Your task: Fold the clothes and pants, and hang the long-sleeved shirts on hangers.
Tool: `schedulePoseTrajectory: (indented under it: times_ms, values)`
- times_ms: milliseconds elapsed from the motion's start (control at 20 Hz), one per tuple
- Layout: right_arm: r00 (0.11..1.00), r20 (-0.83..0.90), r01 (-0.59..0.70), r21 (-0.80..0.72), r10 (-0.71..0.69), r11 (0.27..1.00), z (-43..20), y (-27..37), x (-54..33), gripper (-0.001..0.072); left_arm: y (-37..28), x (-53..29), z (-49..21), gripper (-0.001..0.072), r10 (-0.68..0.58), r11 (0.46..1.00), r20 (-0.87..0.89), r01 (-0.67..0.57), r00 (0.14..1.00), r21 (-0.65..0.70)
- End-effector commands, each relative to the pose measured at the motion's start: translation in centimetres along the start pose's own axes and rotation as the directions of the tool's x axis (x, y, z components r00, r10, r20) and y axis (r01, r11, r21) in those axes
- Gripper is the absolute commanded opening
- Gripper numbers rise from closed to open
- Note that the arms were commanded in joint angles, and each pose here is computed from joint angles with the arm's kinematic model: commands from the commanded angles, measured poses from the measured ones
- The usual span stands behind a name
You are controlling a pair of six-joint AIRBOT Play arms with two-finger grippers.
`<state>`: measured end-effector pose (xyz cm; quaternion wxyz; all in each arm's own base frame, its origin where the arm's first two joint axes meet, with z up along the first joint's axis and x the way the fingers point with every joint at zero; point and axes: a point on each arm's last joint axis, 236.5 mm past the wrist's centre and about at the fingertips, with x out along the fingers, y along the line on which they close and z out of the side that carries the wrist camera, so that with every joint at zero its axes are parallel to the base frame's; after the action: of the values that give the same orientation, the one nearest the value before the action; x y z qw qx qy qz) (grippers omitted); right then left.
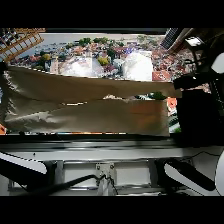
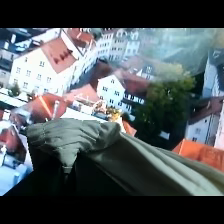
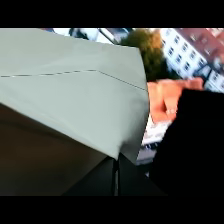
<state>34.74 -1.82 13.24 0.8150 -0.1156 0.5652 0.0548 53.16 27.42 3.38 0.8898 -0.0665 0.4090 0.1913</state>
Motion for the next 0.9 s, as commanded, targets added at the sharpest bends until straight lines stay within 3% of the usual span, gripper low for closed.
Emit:
schedulePoseTrajectory:
  times_ms: [0, 200, 550, 850]
  values:
    - [0.998, -0.022, 0.057, 0.016, -0.056, 0.998, -2.9, -0.8, -3.6, 0.0015, 0.7, -2.6, 1.8, 0.0006, 0.012, 1.000, 0.049, -0.012, 0.999, -0.007]
    - [0.997, 0.012, 0.074, 0.007, -0.074, 0.997, -2.7, -1.0, -4.3, 0.0015, 1.2, -6.4, 2.7, 0.0006, 0.029, 1.000, 0.060, -0.029, 0.998, 0.003]
    - [0.996, 0.024, 0.091, -0.018, -0.091, 0.996, -2.4, -1.4, -4.3, 0.0015, 6.3, -15.0, 1.8, 0.0006, 0.205, 0.977, 0.007, -0.205, 0.979, 0.059]
    - [0.997, 0.002, 0.082, -0.039, -0.082, 0.996, -2.9, -1.2, -4.4, 0.0013, 9.9, -22.6, 2.3, 0.0006, 0.302, 0.953, 0.066, -0.300, 0.951, -0.038]
